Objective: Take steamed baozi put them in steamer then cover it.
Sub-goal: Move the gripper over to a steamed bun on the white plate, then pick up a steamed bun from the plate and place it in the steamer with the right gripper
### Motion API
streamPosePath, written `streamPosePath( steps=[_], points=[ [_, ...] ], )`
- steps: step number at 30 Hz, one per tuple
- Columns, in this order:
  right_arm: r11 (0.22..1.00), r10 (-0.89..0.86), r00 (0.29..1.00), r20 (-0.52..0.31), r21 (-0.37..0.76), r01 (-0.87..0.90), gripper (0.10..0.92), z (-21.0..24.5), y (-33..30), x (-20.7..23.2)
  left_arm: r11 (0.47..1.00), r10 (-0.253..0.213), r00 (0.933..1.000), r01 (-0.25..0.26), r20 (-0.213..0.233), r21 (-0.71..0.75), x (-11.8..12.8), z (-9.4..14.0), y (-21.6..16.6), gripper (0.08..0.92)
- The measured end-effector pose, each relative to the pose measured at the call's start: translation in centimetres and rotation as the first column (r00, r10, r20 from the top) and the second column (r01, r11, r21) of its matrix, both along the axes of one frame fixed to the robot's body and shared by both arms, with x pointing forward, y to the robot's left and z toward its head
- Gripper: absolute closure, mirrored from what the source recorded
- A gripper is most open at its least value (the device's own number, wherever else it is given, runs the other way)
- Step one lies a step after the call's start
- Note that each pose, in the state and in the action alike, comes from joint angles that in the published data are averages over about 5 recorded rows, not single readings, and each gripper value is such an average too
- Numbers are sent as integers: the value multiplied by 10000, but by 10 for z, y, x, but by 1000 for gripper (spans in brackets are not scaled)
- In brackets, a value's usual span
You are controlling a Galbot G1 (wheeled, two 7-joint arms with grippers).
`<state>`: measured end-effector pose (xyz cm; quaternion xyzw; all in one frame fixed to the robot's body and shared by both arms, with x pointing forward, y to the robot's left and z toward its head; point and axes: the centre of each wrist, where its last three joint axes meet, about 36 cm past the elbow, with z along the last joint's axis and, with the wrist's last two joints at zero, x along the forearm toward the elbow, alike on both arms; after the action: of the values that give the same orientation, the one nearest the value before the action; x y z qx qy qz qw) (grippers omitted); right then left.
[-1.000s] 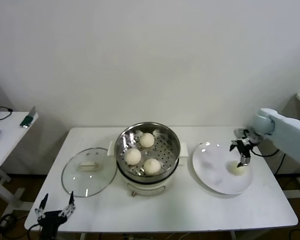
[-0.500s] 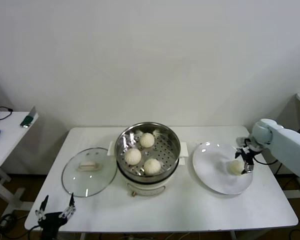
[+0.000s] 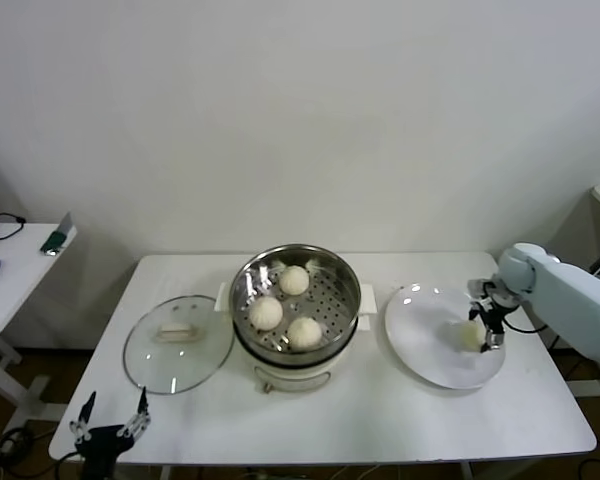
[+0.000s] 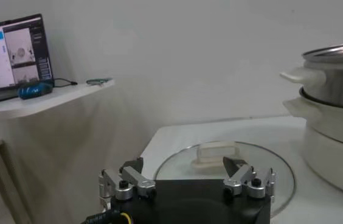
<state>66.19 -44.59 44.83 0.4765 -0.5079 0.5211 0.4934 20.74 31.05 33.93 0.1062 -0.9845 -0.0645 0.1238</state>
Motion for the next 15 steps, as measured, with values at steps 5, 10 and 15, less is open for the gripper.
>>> streamPosePath(
  steps=[5,10,15],
  points=[
    [10000,-32,10000,21,51,32,332,1,0,2,10000,-11,10000,11,1,2,-1,1,-1,177],
    [9999,-135,9998,131,107,133,347,9,0,3,10000,-62,10000,62,25,3,0,2,-2,177],
    [9990,-232,9984,523,396,212,344,36,10,15,9998,-180,9997,180,134,-24,4,5,-5,177]
  ],
)
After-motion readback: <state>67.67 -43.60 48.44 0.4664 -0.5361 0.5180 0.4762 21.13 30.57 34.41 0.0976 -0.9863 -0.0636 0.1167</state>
